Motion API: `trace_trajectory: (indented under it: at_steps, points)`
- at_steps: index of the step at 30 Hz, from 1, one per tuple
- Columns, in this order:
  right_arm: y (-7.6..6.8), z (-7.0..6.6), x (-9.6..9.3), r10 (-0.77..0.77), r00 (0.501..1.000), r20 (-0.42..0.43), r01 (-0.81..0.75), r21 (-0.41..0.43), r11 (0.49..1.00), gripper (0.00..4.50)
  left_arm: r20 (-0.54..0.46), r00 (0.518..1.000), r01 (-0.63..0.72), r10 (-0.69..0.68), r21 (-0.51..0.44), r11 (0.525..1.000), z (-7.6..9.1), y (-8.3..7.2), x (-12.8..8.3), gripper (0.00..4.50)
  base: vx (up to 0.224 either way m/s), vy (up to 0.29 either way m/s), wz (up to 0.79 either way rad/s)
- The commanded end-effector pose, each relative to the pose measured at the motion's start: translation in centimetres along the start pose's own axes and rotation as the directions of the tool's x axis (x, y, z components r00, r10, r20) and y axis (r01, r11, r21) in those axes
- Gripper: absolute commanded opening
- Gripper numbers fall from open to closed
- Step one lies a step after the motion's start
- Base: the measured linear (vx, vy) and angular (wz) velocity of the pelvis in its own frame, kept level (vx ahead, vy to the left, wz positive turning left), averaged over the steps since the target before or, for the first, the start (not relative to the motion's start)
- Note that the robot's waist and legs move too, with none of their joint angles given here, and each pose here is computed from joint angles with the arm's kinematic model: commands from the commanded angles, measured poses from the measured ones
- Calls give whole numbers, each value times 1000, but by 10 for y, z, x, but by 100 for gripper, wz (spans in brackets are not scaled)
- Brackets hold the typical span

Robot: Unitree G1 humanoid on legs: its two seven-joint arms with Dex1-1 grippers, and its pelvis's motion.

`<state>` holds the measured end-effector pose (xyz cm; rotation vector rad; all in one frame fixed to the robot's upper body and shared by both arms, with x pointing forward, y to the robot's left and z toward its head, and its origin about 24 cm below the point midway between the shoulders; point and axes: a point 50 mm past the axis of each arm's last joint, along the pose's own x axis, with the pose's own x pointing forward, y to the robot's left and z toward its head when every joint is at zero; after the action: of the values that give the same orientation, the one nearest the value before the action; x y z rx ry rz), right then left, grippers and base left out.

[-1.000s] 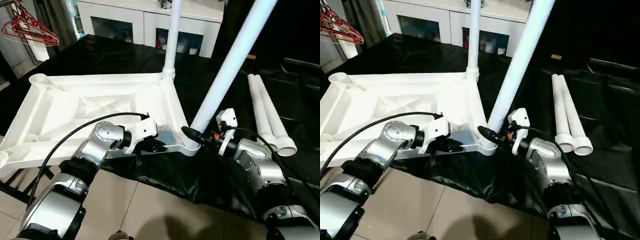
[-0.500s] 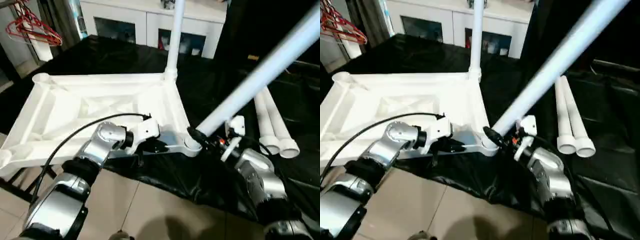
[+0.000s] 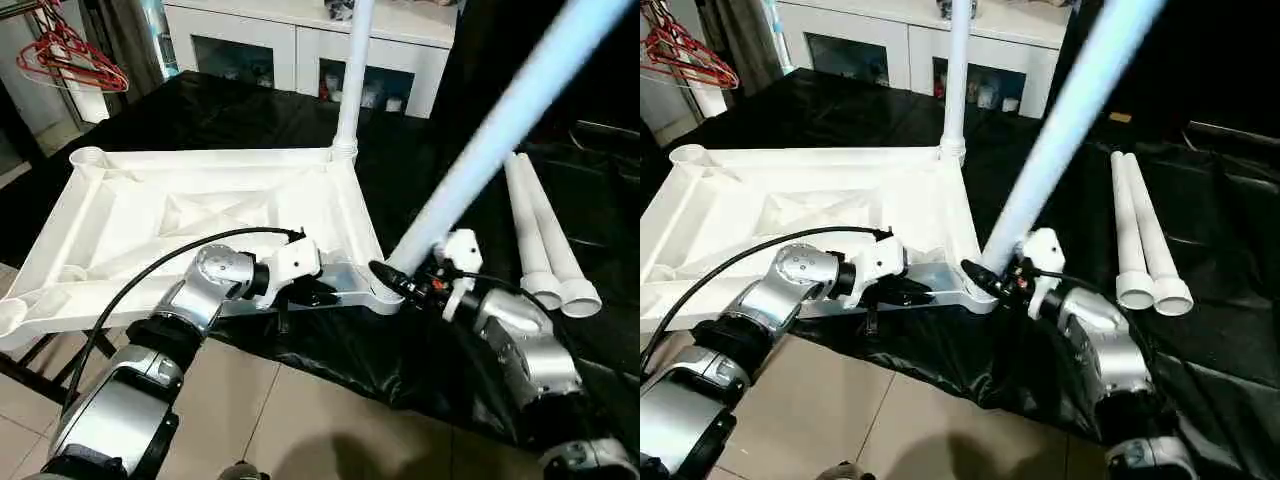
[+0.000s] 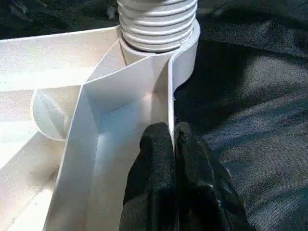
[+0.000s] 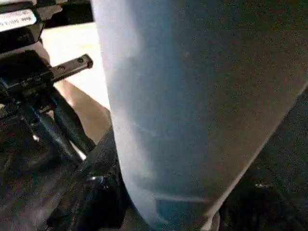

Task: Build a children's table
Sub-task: Insert table leg to table base

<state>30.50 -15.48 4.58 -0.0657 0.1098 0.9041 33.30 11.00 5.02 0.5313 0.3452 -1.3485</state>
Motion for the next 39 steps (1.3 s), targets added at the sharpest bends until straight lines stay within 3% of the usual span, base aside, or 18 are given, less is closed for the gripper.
trace_trajectory:
  at_steps: [1, 15, 22, 34, 39]
  points:
    - [6, -27, -6, 64, 986, -151, -55, 64, 996, 197, -26, 999, -29, 29, -7, 1000, -4, 3, -4, 0, 0, 0, 0]
    - [4, -26, -7, 264, 951, -160, -243, 139, 960, 197, 10, 995, 102, -102, 9, 995, 0, -5, -8, 0, 0, 0, 0]
    - [13, -33, -16, 393, 895, -211, -380, 102, 919, 197, -23, 983, 185, -184, 53, 981, 3, -5, -13, 0, 0, 0, 0]
    - [28, -40, -18, 458, 857, -237, -451, 88, 888, 197, -34, 986, 167, -165, 56, 984, 3, -1, -17, 0, 0, 0, 0]
    - [35, -45, -19, 510, 819, -263, -508, 81, 858, 197, -40, 982, 185, -183, 60, 981, 2, -2, -18, 0, 0, 0, 0]
